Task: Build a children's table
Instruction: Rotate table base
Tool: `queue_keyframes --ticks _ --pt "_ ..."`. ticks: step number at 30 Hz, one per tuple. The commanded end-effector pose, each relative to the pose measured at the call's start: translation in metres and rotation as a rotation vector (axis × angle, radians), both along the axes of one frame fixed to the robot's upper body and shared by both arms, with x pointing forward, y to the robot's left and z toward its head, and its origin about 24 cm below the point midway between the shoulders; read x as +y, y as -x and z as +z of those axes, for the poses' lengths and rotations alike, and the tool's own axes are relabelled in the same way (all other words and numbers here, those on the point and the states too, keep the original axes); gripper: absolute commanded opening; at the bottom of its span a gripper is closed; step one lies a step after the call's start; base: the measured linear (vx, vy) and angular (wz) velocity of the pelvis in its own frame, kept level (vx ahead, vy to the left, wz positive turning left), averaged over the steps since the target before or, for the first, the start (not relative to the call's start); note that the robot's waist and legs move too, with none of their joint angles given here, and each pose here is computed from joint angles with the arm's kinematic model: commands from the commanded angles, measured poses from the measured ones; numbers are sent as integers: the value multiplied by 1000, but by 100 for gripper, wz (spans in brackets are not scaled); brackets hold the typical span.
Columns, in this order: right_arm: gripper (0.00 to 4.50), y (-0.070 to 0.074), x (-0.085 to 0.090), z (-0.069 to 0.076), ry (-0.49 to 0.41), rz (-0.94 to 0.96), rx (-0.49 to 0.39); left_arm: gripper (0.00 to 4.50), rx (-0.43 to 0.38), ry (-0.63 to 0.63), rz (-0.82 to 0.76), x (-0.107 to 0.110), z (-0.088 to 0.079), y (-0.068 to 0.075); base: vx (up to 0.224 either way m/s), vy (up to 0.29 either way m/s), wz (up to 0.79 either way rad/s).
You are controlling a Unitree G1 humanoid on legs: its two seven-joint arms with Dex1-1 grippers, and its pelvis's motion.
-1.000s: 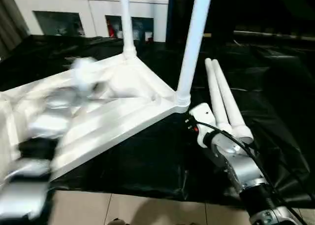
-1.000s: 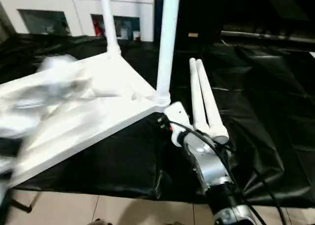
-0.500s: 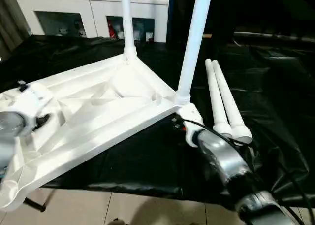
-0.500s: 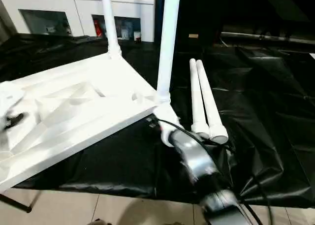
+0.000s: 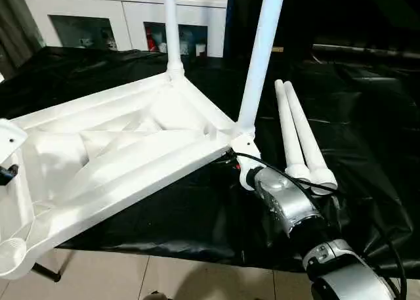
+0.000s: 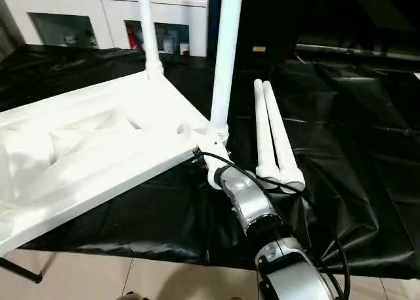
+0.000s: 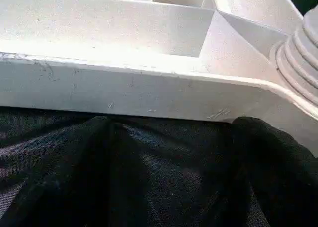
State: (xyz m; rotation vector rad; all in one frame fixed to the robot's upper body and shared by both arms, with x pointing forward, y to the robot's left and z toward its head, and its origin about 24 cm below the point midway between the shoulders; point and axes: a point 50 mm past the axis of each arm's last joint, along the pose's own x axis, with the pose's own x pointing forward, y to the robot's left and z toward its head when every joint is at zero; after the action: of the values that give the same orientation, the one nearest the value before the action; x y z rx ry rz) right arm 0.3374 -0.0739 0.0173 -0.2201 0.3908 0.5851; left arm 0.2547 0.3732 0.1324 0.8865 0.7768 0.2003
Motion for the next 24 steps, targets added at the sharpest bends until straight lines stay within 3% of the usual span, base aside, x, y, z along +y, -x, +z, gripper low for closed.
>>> queue_keyframes --ticks 1,3,6,9,11,14,16,18,24 --pt "419 0 0 -3 15 -6 11 443 27 29 -15 -4 -4 2 0 0 0" --pt "419 -1 1 -3 15 -4 12 443 92 69 -32 -7 -19 6 0 0 0" --pt "419 -2 2 -3 13 -3 12 443 119 117 -56 -12 -31 8 0 0 0" --pt "419 -4 4 -2 11 -1 11 443 139 162 -65 -15 -39 10 0 0 0" --pt "419 -5 8 -1 6 12 6 443 201 176 -79 -16 -46 17 0 0 0" --pt "419 -5 10 0 2 20 4 443 211 191 -83 -17 -47 18 0 0 0" --pt "419 -5 12 1 1 28 2 443 222 208 -97 -19 -46 19 0 0 0" --pt "419 -6 14 1 1 32 2 443 184 208 -100 -19 -43 16 0 0 0" --pt "419 -6 12 -1 10 37 -1 443 42 131 -138 -25 -4 -6 0 0 0"
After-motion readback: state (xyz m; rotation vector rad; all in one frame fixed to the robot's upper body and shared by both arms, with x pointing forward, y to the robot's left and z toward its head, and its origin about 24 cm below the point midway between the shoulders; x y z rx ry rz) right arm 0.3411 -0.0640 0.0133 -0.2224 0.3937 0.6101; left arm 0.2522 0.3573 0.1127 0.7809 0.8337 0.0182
